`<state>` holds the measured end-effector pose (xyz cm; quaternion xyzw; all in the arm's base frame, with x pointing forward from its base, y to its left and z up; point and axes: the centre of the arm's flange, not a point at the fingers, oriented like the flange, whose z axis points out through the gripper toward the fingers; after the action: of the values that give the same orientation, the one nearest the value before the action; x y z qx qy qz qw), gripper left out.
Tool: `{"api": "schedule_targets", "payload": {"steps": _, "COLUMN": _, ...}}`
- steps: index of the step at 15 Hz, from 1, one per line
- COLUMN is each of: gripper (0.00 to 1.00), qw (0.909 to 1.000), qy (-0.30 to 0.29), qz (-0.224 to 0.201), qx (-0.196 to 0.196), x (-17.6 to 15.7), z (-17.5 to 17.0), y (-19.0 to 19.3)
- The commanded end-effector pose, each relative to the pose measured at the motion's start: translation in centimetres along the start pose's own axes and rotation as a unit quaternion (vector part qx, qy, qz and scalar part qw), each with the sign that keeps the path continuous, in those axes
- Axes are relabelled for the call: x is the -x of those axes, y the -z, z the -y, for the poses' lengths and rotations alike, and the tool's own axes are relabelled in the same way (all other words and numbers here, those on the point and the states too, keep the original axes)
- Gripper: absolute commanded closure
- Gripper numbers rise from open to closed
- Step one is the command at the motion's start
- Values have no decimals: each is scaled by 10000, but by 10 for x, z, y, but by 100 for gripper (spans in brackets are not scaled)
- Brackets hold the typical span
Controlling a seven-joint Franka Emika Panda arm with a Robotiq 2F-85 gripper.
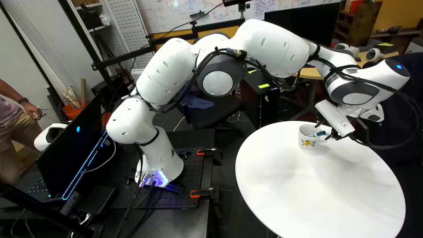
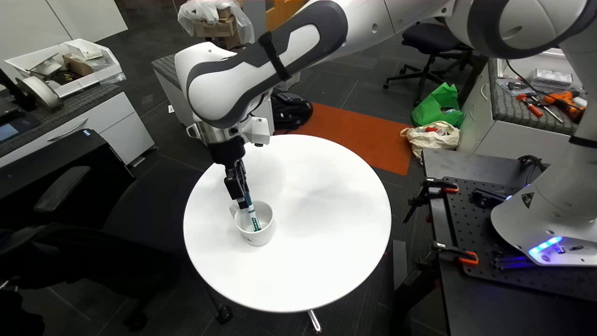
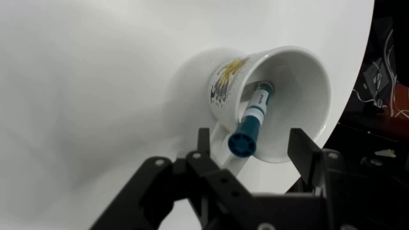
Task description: Put the pen on the table
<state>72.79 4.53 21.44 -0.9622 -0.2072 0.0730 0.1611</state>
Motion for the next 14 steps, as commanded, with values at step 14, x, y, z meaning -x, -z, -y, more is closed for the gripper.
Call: {"api": "schedule_targets", "payload": {"steps": 14, "gripper": 94, "qw": 10000, "qy": -31, "qz": 45, "qx": -69, "x": 15, "z": 27, "y": 17}}
